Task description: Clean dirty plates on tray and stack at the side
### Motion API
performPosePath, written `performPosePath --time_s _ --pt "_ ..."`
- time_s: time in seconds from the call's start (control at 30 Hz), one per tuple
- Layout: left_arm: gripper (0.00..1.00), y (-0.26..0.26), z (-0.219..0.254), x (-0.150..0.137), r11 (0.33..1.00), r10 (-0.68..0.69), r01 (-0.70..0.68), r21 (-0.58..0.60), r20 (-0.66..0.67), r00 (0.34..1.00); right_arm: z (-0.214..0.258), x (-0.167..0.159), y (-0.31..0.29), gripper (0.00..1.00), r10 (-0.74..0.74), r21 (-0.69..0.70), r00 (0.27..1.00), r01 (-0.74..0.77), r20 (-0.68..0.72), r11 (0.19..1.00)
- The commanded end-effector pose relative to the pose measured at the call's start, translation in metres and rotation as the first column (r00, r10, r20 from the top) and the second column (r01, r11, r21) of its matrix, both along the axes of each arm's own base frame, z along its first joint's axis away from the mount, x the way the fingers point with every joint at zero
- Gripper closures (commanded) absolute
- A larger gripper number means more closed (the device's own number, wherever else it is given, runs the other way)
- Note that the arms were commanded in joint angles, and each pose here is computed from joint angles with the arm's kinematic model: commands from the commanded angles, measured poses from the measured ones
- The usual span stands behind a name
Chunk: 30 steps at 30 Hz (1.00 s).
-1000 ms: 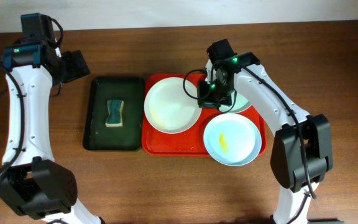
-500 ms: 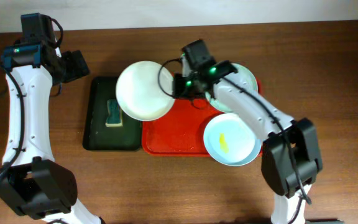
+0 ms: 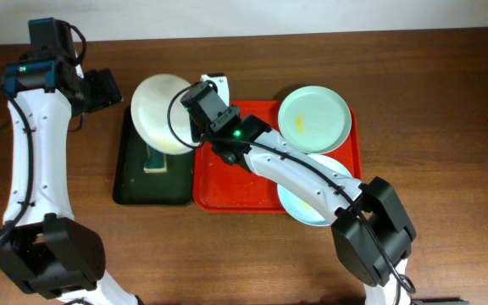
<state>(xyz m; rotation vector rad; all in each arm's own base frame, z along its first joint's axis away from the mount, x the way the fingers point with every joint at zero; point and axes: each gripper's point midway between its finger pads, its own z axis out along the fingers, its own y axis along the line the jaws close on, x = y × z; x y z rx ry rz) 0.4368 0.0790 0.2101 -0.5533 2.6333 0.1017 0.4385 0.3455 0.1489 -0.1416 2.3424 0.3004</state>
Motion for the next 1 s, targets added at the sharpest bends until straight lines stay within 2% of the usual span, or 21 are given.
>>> performPosePath --time_s 0.0,0.2,0.27,0.37,0.47,0.63,0.97 --pt "0.01 -0.001 0.005 0.001 1.0 0.007 -0.007 -0.009 0.016 1.0 0.027 0.013 -0.017 0.96 -0.04 -0.099 0.99 0.054 0.133 0.994" --pt "0.01 -0.001 0.005 0.001 1.0 0.007 -0.007 -0.009 0.016 1.0 0.065 0.014 -0.023 0.96 -0.036 -0.109 0.974 0.061 0.224 0.992" --pt "0.01 -0.001 0.005 0.001 1.0 0.007 -0.007 -0.009 0.016 1.0 0.076 0.014 -0.018 0.96 0.003 -0.136 0.965 0.034 0.264 0.99" --pt "0.01 -0.001 0.005 0.001 1.0 0.007 -0.007 -0.009 0.016 1.0 0.086 0.015 -0.023 0.96 -0.016 -0.186 0.946 0.08 0.323 0.979" --pt "0.01 -0.001 0.005 0.001 1.0 0.007 -0.007 -0.009 0.016 1.0 0.1 0.014 -0.027 0.96 -0.019 -0.27 0.916 0.138 0.4 0.953" --pt "0.01 -0.001 0.005 0.001 1.0 0.007 -0.007 -0.009 0.016 1.0 0.131 0.005 -0.01 0.96 0.061 -0.376 0.853 0.164 0.519 0.912" --pt "0.01 -0.001 0.005 0.001 1.0 0.007 -0.007 -0.009 0.016 1.0 0.195 -0.018 0.008 0.96 0.182 -0.531 0.721 0.291 0.668 0.796"
